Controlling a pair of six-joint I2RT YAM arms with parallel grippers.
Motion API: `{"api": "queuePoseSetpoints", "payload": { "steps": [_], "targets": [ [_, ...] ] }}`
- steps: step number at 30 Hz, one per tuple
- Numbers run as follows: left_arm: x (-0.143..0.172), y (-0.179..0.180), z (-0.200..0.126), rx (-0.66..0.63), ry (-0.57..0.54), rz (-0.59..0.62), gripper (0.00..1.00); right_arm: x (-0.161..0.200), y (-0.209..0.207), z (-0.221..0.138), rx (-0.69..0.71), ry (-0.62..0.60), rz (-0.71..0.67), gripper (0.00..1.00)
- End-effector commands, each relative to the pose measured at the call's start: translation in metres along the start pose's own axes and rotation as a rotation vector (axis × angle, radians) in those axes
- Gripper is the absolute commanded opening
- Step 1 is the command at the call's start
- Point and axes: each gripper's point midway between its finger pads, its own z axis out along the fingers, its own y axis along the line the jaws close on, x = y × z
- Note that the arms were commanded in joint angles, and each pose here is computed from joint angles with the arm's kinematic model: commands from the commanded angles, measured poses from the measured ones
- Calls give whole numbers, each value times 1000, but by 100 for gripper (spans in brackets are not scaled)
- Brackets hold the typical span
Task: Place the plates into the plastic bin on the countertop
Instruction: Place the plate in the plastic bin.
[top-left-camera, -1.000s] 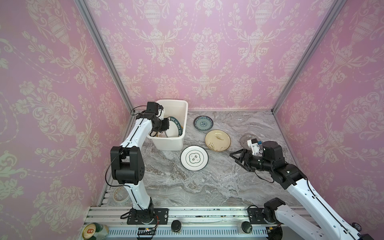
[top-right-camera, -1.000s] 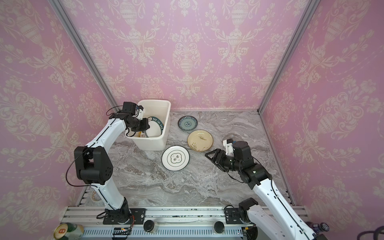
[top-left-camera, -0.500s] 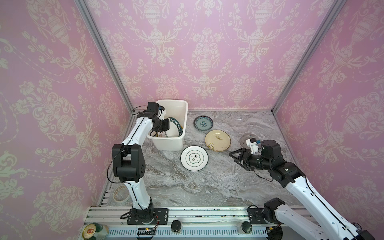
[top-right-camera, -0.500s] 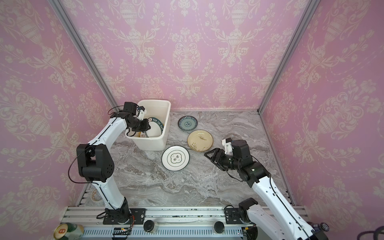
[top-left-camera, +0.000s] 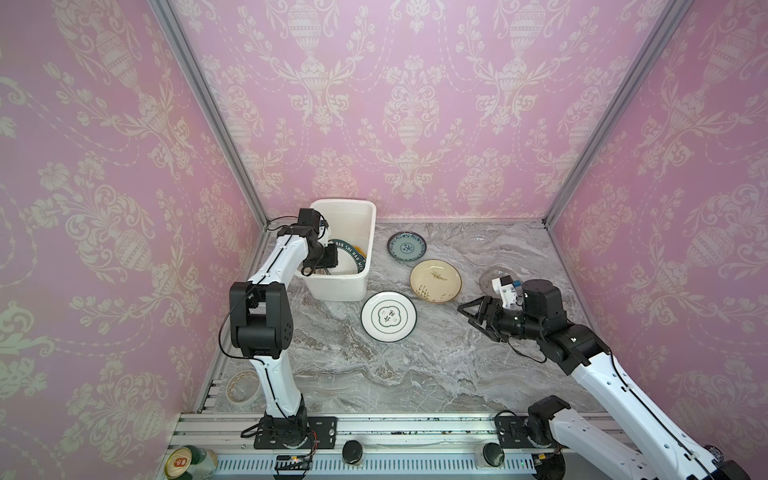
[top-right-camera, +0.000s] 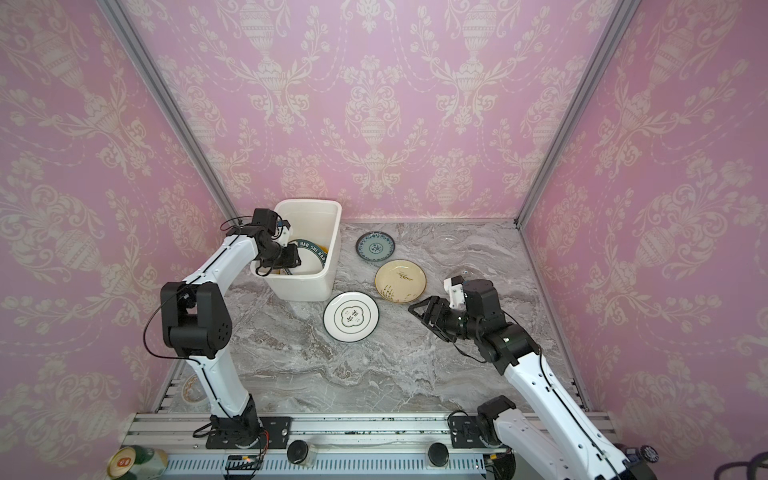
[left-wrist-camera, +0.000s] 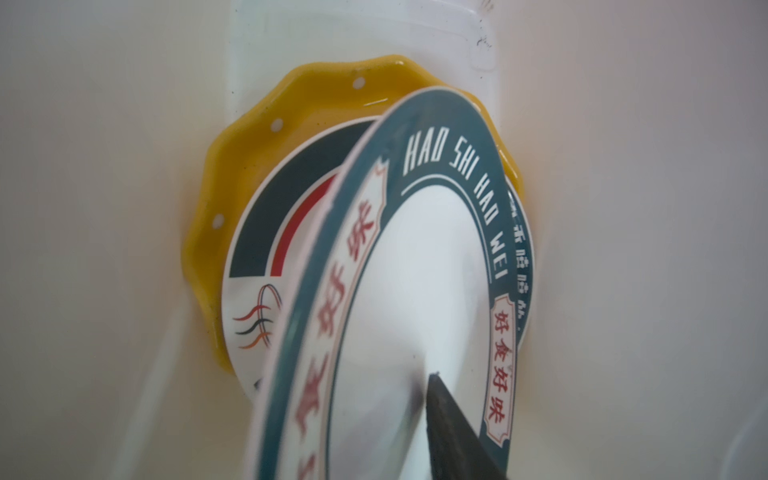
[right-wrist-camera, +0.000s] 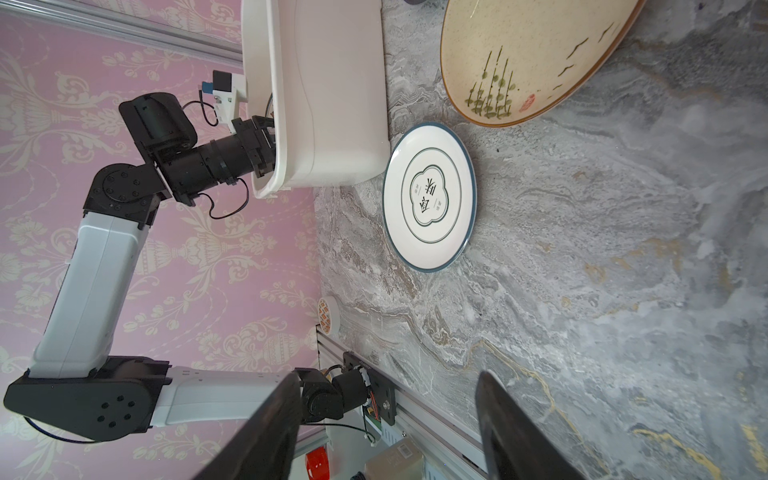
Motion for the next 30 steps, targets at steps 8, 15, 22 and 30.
{"api": "queuePoseSetpoints", "payload": {
  "steps": [8,15,22,30],
  "targets": [
    [22,34,14,-173,130,36,43,-2,12,0,-42,-5,-41,67],
    [26,44,20,-223,167,41,48,-3,12,1,-43,-5,-41,67],
    [31,46,23,-232,197,42,54,-4,11,3,-45,-5,-40,67],
    [33,41,20,-206,186,42,67,-4,11,5,-51,-5,-39,67]
  ]
}}
